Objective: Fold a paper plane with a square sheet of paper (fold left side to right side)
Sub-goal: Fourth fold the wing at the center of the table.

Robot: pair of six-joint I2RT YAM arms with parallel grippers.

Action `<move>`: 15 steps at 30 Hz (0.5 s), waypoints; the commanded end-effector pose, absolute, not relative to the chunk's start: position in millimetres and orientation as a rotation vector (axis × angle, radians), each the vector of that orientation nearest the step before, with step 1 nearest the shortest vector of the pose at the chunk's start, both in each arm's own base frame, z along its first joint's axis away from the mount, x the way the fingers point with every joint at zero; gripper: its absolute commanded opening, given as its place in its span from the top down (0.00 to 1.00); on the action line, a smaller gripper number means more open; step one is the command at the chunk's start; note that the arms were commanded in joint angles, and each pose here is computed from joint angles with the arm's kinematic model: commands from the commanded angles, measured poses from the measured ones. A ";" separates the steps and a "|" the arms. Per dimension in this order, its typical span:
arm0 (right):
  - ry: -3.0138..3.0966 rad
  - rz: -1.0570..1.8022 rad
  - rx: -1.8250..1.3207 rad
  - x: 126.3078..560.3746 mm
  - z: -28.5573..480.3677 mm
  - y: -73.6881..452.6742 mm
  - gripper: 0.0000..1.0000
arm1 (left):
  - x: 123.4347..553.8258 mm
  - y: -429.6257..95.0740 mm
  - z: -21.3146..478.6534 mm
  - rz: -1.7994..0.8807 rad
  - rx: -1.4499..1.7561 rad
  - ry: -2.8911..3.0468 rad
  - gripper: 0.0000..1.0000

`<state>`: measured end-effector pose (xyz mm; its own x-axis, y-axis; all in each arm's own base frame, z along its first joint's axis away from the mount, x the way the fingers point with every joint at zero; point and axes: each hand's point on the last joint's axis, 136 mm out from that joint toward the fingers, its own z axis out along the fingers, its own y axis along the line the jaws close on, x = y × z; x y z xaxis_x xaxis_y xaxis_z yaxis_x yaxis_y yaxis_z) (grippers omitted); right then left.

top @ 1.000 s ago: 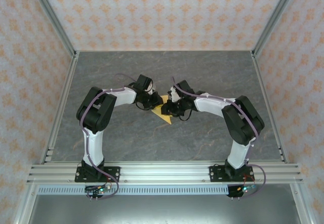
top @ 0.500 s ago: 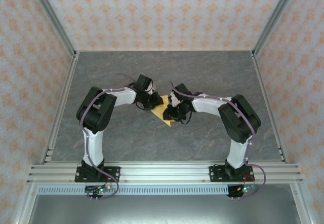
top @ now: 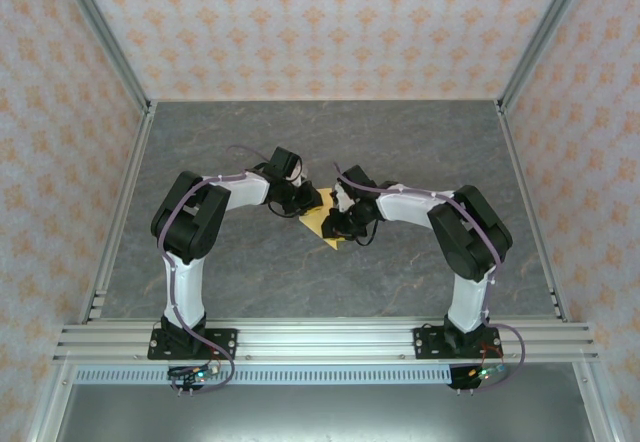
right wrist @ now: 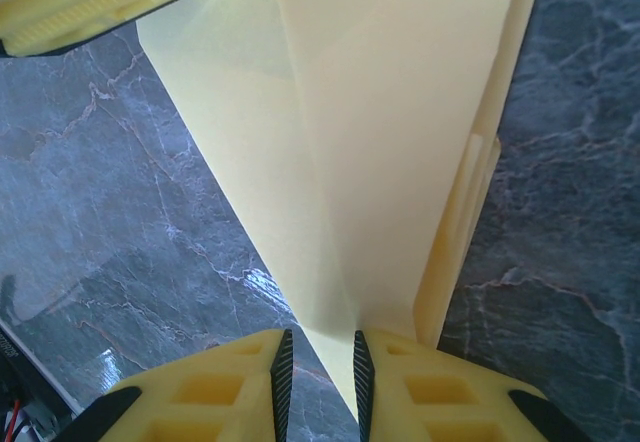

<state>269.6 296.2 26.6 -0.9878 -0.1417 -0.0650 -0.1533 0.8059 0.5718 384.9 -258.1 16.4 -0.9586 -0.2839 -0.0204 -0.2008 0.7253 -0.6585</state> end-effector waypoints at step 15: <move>3.177 0.723 -0.249 213.5 3.2 251.4 0.77 | 359.0 -236.9 -23.4 -0.867 -0.463 2.942 0.85</move>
<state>256.4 284.7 22.2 -0.9853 -0.1585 -0.0639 -0.1674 0.8202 0.5471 384.6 -258.5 16.4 -0.9590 -0.2827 -0.0195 -0.2003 0.7251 -0.6589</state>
